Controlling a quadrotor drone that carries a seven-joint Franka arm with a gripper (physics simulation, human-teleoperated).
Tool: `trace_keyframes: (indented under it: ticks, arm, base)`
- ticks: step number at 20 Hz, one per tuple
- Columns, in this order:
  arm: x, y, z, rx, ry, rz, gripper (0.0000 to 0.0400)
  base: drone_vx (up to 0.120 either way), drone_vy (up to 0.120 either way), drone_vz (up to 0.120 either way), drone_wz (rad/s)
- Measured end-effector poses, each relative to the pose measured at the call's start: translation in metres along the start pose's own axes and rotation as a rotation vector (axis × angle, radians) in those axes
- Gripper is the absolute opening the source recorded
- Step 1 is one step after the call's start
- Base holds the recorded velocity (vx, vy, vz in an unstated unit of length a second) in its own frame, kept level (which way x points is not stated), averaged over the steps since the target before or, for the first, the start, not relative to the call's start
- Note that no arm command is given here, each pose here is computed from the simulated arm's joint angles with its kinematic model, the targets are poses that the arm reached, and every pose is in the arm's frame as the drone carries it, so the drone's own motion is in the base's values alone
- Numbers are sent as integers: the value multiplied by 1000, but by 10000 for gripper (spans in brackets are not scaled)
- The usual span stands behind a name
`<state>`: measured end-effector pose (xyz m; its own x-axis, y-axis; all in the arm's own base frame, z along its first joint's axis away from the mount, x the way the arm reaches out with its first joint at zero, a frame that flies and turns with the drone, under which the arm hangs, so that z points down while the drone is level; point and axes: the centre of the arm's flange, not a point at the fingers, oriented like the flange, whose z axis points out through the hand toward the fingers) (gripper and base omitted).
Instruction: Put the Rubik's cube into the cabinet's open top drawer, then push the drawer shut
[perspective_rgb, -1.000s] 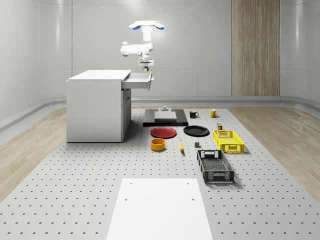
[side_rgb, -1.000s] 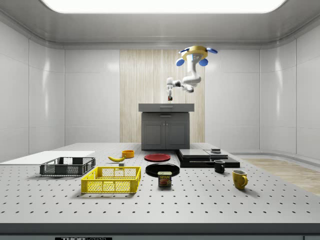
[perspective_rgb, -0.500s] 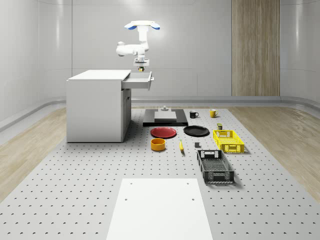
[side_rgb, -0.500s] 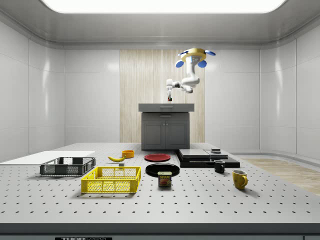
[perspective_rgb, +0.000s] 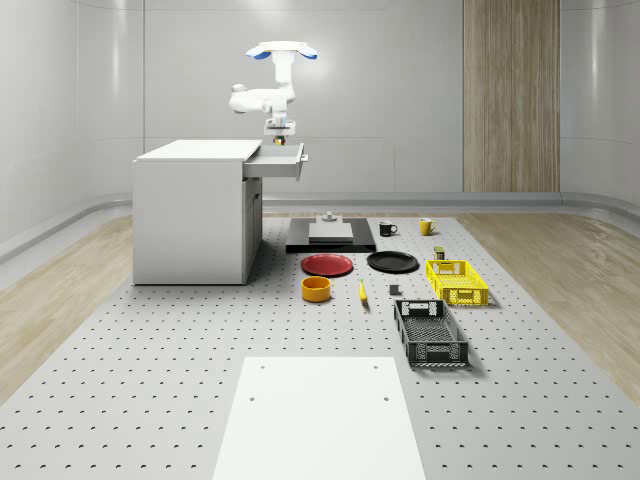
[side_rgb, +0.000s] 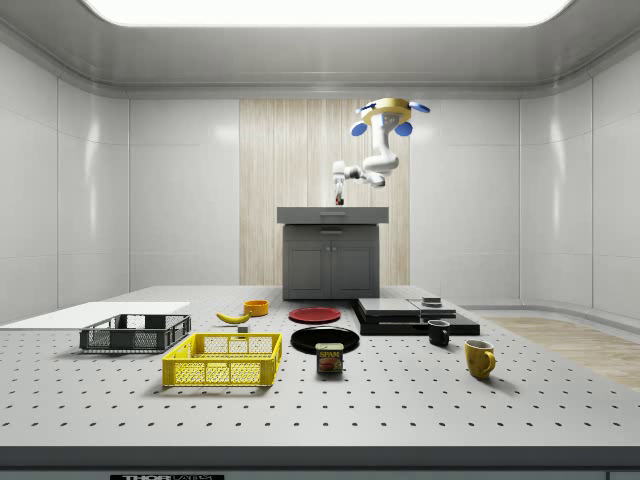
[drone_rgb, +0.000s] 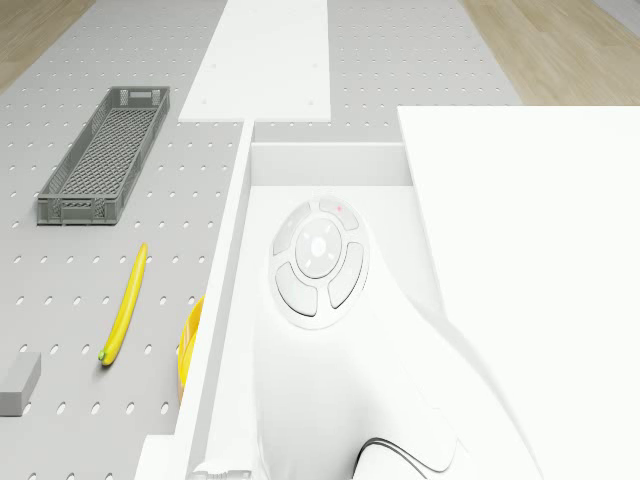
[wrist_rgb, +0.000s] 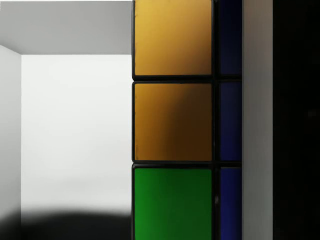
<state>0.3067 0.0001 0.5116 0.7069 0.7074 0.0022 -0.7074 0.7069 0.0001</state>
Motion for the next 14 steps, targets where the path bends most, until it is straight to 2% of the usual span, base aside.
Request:
trace_keyframes:
  ticks: [14]
  arm:
    - [0,0,43,0,0,0,325]
  base:
    - [0,0,0,0]
